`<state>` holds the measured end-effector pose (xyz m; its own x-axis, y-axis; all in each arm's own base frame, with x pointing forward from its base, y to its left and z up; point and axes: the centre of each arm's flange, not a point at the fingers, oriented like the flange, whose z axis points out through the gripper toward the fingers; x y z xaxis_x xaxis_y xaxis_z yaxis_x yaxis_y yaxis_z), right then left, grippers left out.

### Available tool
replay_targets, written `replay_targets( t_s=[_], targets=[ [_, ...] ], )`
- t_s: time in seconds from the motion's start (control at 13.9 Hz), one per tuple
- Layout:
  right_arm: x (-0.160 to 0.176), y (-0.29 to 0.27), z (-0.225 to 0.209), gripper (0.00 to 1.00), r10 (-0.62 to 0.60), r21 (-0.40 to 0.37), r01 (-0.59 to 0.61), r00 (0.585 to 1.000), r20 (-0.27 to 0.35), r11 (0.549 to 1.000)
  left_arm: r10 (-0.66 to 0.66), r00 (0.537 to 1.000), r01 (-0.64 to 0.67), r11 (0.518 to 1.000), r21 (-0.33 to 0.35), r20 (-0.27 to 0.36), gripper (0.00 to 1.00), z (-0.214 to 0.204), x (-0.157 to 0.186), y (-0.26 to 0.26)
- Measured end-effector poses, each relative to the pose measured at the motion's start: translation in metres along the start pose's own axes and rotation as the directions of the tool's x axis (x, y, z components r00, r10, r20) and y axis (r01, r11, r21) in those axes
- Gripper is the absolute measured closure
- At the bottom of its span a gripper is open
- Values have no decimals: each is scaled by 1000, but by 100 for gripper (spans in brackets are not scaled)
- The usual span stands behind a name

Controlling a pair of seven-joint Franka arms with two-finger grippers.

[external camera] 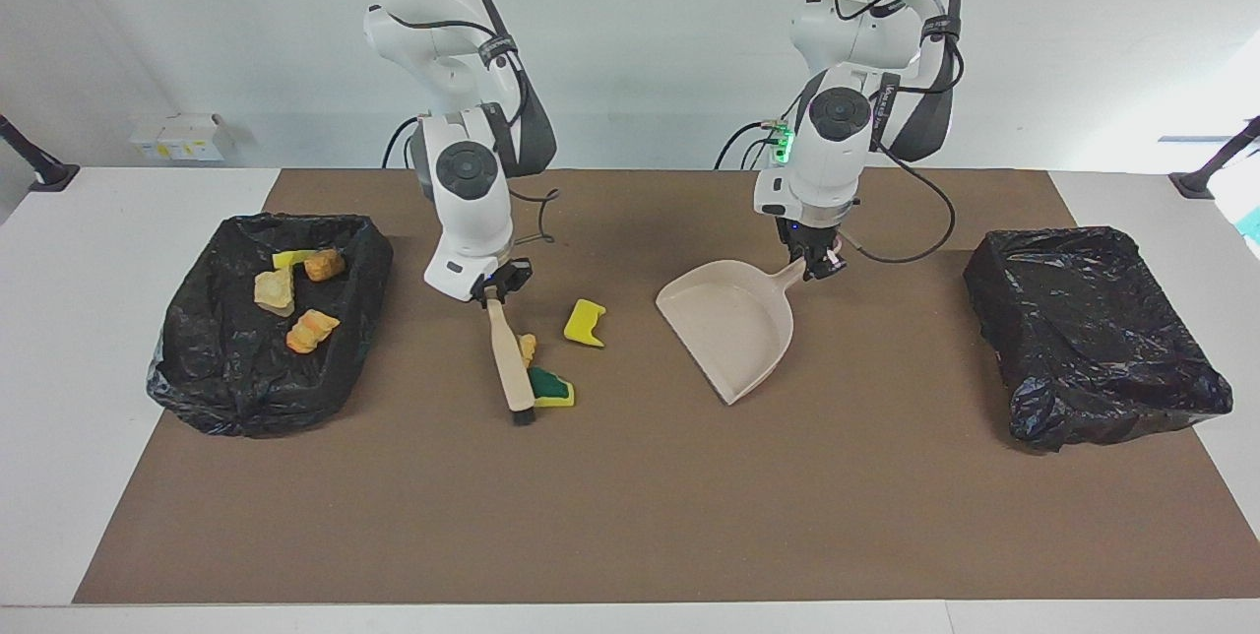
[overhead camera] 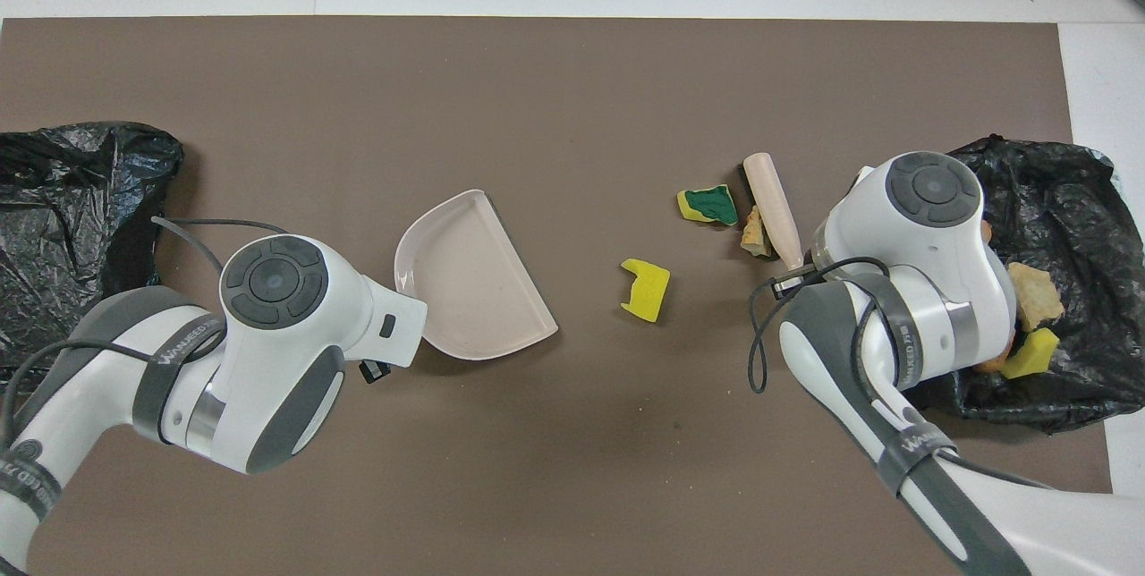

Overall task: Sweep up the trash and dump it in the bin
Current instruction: 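Sweep the sponge pieces toward the dustpan with the right gripper's brush, then sweep the yellow sponge into the dustpan with the right gripper's brush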

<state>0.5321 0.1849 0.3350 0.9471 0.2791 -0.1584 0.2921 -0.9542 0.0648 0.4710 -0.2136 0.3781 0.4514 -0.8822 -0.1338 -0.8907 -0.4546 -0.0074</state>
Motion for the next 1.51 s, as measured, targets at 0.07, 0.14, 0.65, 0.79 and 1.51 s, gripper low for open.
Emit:
replay_targets(
  t_s=[0.07, 0.14, 0.65, 0.79, 1.51],
  targets=[
    [1, -24, 0, 74, 22, 15, -22, 1000, -1, 1000, -2, 1000, 2, 1000, 0, 0, 68, 0, 0, 0],
    [2, -47, -1, 74, 42, 41, -42, 999, -2, 998, -4, 1000, 4, 1000, 0, 0, 68, 0, 0, 0],
    [-2, -189, -14, 74, 111, 266, -107, 994, 0, 958, -8, 1000, 8, 1000, 0, 0, 68, 0, 0, 0],
    [-1, -202, -22, 74, 128, 315, -125, 992, 11, 941, -9, 1000, 9, 1000, 0, 0, 68, 0, 0, 0],
    [-26, -120, -92, 74, 220, 258, -261, 959, 178, 930, 64, 997, -62, 997, -39, 49, 68, 4, -10, 2]
  ],
)
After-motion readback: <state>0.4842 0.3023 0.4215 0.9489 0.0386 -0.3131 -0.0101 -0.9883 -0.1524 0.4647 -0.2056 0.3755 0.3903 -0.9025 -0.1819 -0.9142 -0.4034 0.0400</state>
